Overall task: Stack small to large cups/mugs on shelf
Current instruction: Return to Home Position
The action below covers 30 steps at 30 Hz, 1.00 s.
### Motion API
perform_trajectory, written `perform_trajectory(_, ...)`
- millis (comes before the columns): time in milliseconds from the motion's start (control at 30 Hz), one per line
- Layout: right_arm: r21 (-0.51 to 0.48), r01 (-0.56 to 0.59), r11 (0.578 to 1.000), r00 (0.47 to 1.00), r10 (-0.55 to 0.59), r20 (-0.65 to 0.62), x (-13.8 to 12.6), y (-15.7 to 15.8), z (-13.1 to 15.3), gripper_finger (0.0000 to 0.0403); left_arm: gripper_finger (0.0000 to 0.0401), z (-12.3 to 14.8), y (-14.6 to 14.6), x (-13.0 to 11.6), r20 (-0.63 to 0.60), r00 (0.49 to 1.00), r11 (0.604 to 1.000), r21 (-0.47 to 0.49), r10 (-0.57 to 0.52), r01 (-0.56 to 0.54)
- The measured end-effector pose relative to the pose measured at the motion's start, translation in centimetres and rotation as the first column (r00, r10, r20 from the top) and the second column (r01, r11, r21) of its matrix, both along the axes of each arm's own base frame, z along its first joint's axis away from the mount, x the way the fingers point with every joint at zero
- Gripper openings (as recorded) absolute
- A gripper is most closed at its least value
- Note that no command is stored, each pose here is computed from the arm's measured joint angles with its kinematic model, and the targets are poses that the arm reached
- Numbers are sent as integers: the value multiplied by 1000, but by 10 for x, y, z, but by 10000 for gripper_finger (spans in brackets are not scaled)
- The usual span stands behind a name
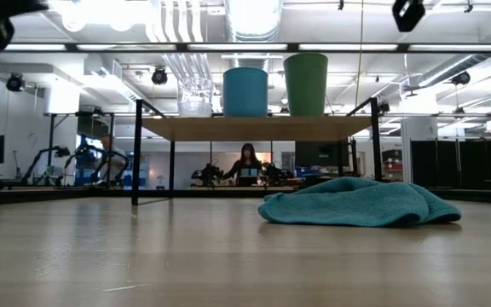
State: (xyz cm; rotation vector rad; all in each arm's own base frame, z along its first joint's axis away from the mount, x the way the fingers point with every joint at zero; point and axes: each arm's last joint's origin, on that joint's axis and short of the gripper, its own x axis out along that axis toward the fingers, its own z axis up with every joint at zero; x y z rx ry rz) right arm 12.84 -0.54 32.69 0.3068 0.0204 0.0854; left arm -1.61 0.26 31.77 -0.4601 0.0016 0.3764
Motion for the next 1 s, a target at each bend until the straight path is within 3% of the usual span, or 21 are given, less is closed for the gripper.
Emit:
perform_trajectory(300,-35,-5,999,993,9,114,-36,3,-9,68,57,2,2,9,0,1000,1000,0,-2,2)
perform_trajectory(700,-29,-38,999,994,41,105,-47,5,-38,68,57,0,2,9,34,999,1000,2,1,-1)
perform_trajectory(1000,-29,-37,999,990,41,135,-55,6,-57,68,57,-17,5,26,22,1000,1000,-24,3,-2)
